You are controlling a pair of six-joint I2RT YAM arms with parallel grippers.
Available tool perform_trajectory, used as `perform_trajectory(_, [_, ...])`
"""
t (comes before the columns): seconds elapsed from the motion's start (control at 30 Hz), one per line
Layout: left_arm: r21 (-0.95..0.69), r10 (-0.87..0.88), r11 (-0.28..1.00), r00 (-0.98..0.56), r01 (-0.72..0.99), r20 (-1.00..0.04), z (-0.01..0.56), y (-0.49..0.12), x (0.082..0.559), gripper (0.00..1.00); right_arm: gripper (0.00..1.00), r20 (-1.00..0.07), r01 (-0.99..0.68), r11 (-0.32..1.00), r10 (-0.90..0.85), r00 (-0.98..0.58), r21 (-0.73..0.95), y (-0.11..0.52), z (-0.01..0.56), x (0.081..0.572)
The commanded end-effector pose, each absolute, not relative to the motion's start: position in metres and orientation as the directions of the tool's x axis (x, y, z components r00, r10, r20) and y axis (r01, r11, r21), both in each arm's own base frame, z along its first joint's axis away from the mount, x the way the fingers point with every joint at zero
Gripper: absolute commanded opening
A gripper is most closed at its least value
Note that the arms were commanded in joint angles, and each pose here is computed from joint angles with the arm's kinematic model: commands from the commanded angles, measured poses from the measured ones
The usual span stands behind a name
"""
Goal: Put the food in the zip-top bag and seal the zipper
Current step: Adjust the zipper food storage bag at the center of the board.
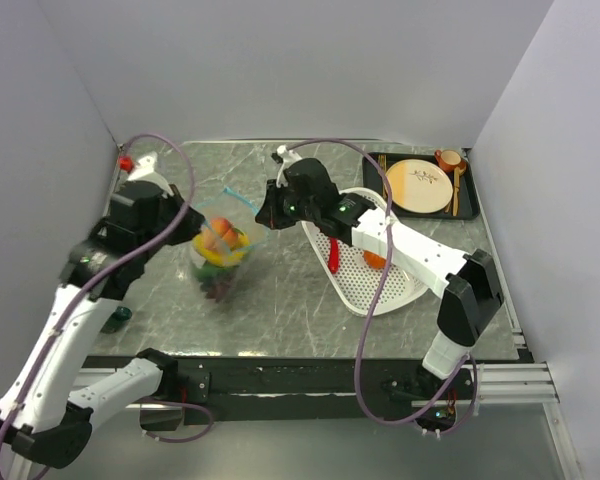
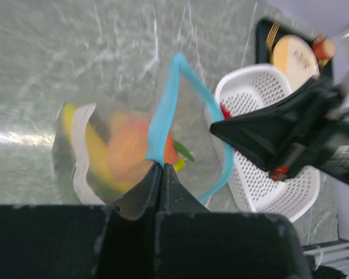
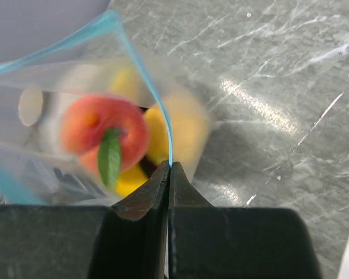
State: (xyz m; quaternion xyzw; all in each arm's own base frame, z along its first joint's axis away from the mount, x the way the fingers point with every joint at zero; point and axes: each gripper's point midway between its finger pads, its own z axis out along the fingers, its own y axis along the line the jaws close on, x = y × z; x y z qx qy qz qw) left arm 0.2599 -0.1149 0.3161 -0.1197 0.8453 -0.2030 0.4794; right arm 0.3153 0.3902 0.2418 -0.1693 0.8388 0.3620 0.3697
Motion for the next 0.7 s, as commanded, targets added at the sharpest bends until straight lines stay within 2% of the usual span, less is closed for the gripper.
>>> perform_trajectory(0.0, [-0.441,-0.434,0.897,-0.271,-0.039,-0.859,0.415,-0.074,0.250,0.01,0.04,-0.754,-0.525,0.681,0.061,-0.655,0.511,0.387,0.277,0.332])
perform_trajectory(0.07, [-0.369,-0.373,0.926,-0.333,-0.079,-0.866,0.399,-0.071,0.256,0.02,0.00,-0.693,-0.492,0.703,0.000,-0.721,0.513,0.394,0.247,0.338])
perform_trajectory(0.13, [-0.309,-0.292,0.949,-0.531,-0.060,-0.795,0.338,-0.094,0.269,0.01,0.00,-0.686,-0.523,0.661,-0.018,-0.728,0.538,0.405,0.254,0.331])
perform_trajectory(0.23, [-0.385,-0.251,0.922,-0.701,0.037,-0.667,0.275,-0.139,0.275,0.01,0.00,-0.727,-0.580,0.599,0.005,-0.687,0.552,0.417,0.271,0.317])
perform_trajectory(0.37, [-0.446,-0.328,0.894,-0.625,0.036,-0.709,0.284,-0.140,0.281,0.01,0.02,-0.727,-0.592,0.602,-0.028,-0.686,0.536,0.420,0.269,0.311])
perform_trajectory(0.53, [-0.411,-0.319,0.911,-0.585,0.028,-0.746,0.303,-0.131,0.286,0.01,0.02,-0.733,-0.602,0.615,-0.056,-0.678,0.509,0.414,0.265,0.307])
perform_trajectory(0.67, [-0.431,-0.335,0.901,-0.551,0.050,-0.764,0.312,-0.132,0.285,0.01,0.02,-0.708,-0.547,0.703,-0.086,-0.701,0.455,0.398,0.247,0.312])
